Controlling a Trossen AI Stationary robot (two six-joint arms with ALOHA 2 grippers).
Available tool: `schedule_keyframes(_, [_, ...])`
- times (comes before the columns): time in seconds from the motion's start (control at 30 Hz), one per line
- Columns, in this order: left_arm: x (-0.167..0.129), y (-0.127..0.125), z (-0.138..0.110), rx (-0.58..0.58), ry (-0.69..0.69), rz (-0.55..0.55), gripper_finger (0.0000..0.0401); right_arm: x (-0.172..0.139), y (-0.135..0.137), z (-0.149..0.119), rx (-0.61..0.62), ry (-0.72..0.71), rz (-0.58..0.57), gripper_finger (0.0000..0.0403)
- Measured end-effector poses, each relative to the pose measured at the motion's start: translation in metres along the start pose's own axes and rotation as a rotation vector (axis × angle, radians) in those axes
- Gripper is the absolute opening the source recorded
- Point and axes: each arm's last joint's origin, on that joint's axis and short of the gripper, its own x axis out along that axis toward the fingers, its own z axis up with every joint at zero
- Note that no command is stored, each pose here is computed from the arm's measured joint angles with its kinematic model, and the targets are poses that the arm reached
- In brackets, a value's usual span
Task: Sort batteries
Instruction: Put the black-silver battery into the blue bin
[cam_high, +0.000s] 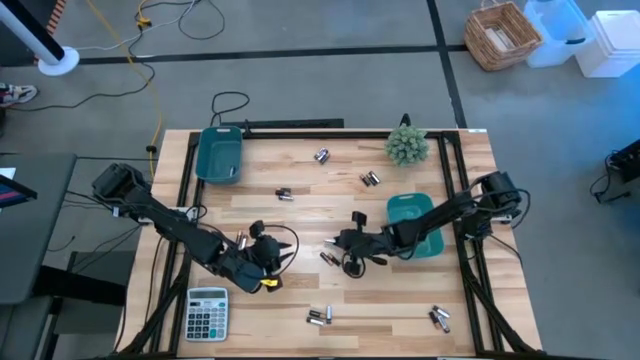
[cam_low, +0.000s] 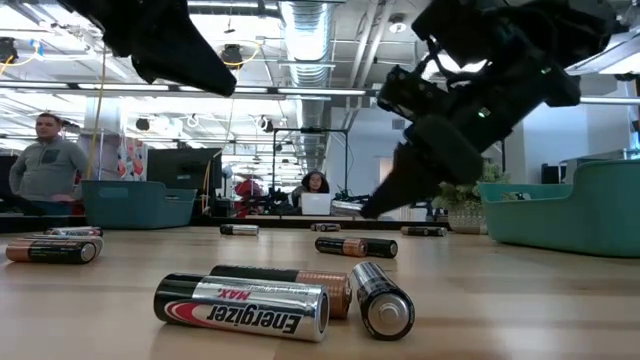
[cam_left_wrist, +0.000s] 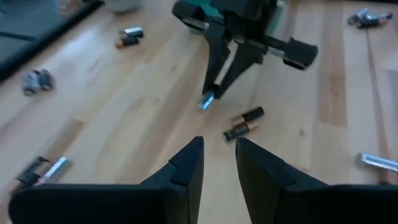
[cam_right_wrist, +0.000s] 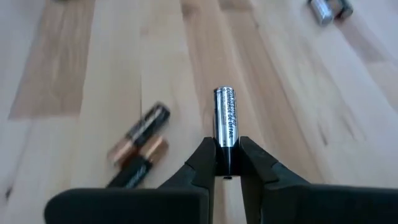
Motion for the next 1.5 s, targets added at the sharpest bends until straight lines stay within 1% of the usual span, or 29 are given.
schedule_keyframes(0.17, [-0.006,0.004,0.007,0.006,-0.032,0.010,0.0089,0.006,-0.012,0.020,0.014,-0.040,-0.012,0.0056])
schedule_keyframes(0.3, [-0.012,0.008,0.013,0.006,-0.069,0.032,0.0089,0.010,-0.023,0.042,-0.016,-0.088,-0.028,0.0056])
schedule_keyframes(0.43, [-0.019,0.012,0.019,0.000,-0.094,0.028,0.0089,0.013,-0.036,0.068,-0.039,-0.145,-0.018,0.0056])
schedule_keyframes(0.5, [-0.024,0.013,0.021,0.008,-0.112,0.029,0.0089,0.013,-0.042,0.081,-0.061,-0.176,-0.030,0.0056])
schedule_keyframes(0.67, [-0.041,0.018,0.029,0.029,-0.181,0.077,0.0089,0.014,-0.064,0.108,-0.096,-0.236,-0.056,0.0056])
schedule_keyframes(0.9, [-0.060,0.022,0.034,0.053,-0.229,0.075,0.0089,0.012,-0.097,0.140,-0.093,-0.320,-0.041,0.0056])
schedule_keyframes(1.0, [-0.067,0.020,0.034,0.069,-0.254,0.096,0.0089,0.011,-0.110,0.154,-0.096,-0.358,-0.064,0.0056])
schedule_keyframes(1.1, [-0.074,0.018,0.032,0.083,-0.277,0.113,0.0089,0.018,-0.121,0.167,-0.113,-0.380,-0.049,0.0056])
schedule_keyframes(1.23, [-0.084,0.017,0.030,0.092,-0.297,0.113,0.0089,0.039,-0.138,0.184,-0.124,-0.382,-0.030,0.0056])
schedule_keyframes(1.3, [-0.088,0.016,0.030,0.090,-0.306,0.112,0.0089,0.050,-0.147,0.196,-0.123,-0.416,-0.019,0.0056])
schedule_keyframes(1.33, [-0.091,0.016,0.029,0.095,-0.309,0.110,0.0089,0.056,-0.150,0.199,-0.123,-0.412,-0.008,0.0056])
schedule_keyframes(1.5, [-0.102,0.016,0.026,0.099,-0.349,0.164,0.0089,0.088,-0.165,0.220,-0.128,-0.415,0.010,0.0056])
